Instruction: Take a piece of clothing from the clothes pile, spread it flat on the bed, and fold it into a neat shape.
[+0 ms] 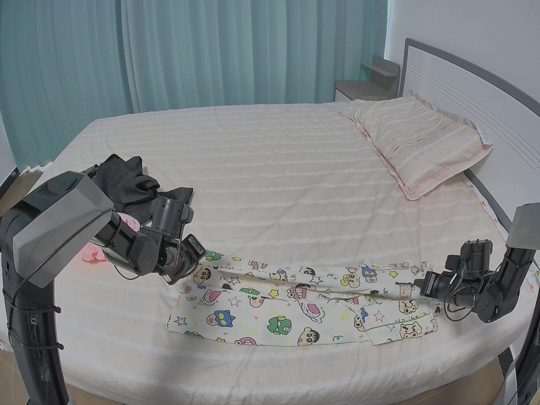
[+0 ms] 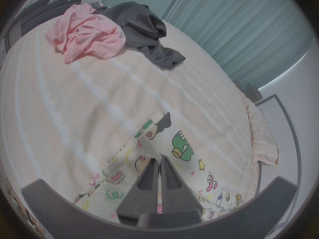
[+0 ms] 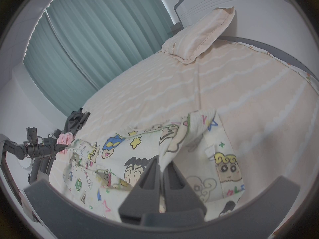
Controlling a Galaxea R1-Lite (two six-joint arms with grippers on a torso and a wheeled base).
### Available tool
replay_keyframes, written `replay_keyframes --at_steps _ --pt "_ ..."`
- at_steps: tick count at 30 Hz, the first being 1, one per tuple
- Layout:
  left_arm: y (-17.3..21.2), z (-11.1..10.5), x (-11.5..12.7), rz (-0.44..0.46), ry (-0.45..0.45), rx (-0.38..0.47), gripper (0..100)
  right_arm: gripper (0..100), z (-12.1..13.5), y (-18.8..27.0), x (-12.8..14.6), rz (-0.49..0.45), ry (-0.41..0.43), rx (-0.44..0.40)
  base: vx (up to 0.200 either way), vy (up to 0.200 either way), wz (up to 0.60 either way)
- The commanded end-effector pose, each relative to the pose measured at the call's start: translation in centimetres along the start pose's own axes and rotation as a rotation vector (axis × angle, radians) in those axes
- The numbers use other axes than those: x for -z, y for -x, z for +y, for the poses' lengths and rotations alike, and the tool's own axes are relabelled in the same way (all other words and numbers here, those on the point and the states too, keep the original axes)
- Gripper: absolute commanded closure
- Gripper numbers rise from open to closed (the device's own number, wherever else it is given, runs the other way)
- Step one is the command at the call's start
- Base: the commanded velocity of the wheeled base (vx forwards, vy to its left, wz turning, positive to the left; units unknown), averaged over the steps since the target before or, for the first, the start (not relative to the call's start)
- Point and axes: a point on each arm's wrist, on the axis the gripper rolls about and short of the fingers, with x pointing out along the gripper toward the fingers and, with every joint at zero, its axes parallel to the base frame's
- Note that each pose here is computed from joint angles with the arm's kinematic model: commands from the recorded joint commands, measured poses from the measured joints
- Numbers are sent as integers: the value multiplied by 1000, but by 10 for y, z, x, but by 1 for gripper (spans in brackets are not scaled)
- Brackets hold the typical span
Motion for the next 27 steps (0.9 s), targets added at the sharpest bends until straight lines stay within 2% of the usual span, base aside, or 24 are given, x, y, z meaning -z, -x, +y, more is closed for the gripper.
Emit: replay_keyframes --at_steps 1,15,16,18,19,26,27 --pt "-5 6 13 35 -15 -29 100 100 -4 -3 10 39 0 14 0 0 0" --pt "-7 21 25 79 -26 -78 100 100 -7 2 17 66 15 28 0 0 0" --pt "-7 21 26 82 -26 -80 0 100 -7 1 17 66 17 27 0 0 0" --pt "-7 22 27 83 -26 -81 0 100 -7 1 17 69 16 28 0 0 0" --pt "-7 22 27 83 -26 -81 0 0 -7 2 18 72 18 29 0 0 0" --pt "4 24 26 84 -24 -82 0 0 -7 7 16 56 25 40 0 0 0" --pt "15 23 21 71 -17 -69 0 0 -9 12 10 25 22 60 0 0 0"
